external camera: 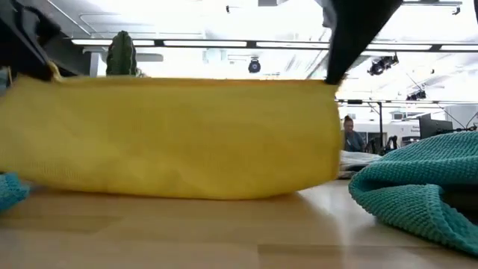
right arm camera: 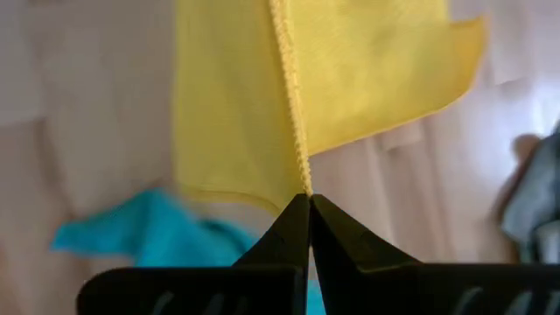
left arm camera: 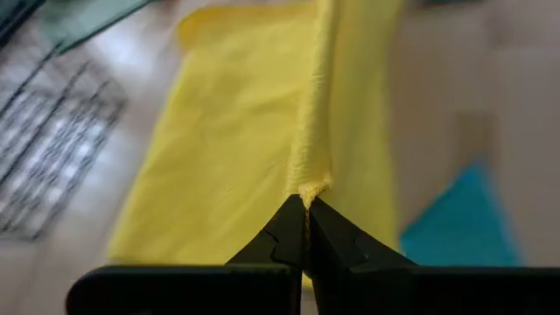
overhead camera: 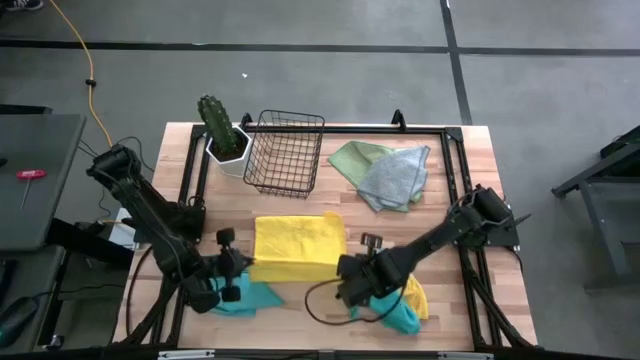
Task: Fold microfiber towels
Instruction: Fold the left yellow microfiber cloth
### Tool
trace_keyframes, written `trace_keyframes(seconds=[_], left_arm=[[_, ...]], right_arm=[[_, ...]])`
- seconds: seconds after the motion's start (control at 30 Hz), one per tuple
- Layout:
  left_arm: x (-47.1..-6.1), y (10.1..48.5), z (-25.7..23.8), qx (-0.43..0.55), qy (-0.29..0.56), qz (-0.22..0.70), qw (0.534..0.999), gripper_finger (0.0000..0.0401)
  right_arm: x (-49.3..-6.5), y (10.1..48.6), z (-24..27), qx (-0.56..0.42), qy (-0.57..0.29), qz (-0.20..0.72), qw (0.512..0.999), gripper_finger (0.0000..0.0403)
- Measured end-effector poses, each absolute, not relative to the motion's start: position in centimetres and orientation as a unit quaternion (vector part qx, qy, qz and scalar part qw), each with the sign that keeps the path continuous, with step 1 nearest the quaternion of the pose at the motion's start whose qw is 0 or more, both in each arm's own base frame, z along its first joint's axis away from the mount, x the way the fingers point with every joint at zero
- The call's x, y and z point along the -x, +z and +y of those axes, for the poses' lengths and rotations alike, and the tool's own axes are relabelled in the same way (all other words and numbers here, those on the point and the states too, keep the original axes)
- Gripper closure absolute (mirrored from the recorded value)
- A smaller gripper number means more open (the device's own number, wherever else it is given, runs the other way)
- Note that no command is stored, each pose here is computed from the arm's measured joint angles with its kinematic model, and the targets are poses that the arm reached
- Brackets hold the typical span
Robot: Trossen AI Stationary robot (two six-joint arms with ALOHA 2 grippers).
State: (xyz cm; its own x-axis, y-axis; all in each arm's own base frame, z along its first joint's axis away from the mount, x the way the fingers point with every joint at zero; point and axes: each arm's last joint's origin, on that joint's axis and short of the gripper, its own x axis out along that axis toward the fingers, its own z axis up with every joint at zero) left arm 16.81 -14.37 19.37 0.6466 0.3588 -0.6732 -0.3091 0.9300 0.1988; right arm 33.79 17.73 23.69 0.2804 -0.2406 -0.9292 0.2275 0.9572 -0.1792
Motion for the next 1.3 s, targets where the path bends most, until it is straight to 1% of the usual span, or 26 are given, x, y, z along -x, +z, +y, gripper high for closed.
trace_keyframes(seconds=[0.17,0.4,0.53,0.73,1.03,1.17,1.3], left_arm=[[-16.8,17.8,-12.8,-0.03,0.236,0.396,0.887,0.0401],[-16.4,14.8,-10.1,0.001,0.301,0.397,0.867,0.0401],[-16.4,14.4,-9.1,-0.008,0.328,0.385,0.863,0.0401],[-16.8,14.4,-8.4,-0.017,0.34,0.389,0.856,0.0401],[-17.3,14.4,-7.4,-0.027,0.356,0.396,0.846,0.0401],[-17.6,14.4,-6.7,-0.039,0.367,0.398,0.84,0.039],[-17.8,14.4,-6.1,-0.043,0.378,0.403,0.832,0.0365]], right_arm=[[-35.0,23.3,15.3,0.003,-0.179,0.584,0.792,0.0403],[-36.8,21.5,12.5,0.0,-0.227,0.591,0.774,0.0403],[-37.7,20.2,10.9,-0.01,-0.254,0.6,0.759,0.0403],[-38.6,18.5,8.8,-0.012,-0.291,0.608,0.739,0.0403],[-38.9,18.4,7.7,-0.007,-0.306,0.602,0.738,0.0402],[-38.9,18.5,7.3,0.001,-0.317,0.595,0.738,0.0392],[-39.0,18.5,7.0,0.006,-0.324,0.592,0.738,0.0361]])
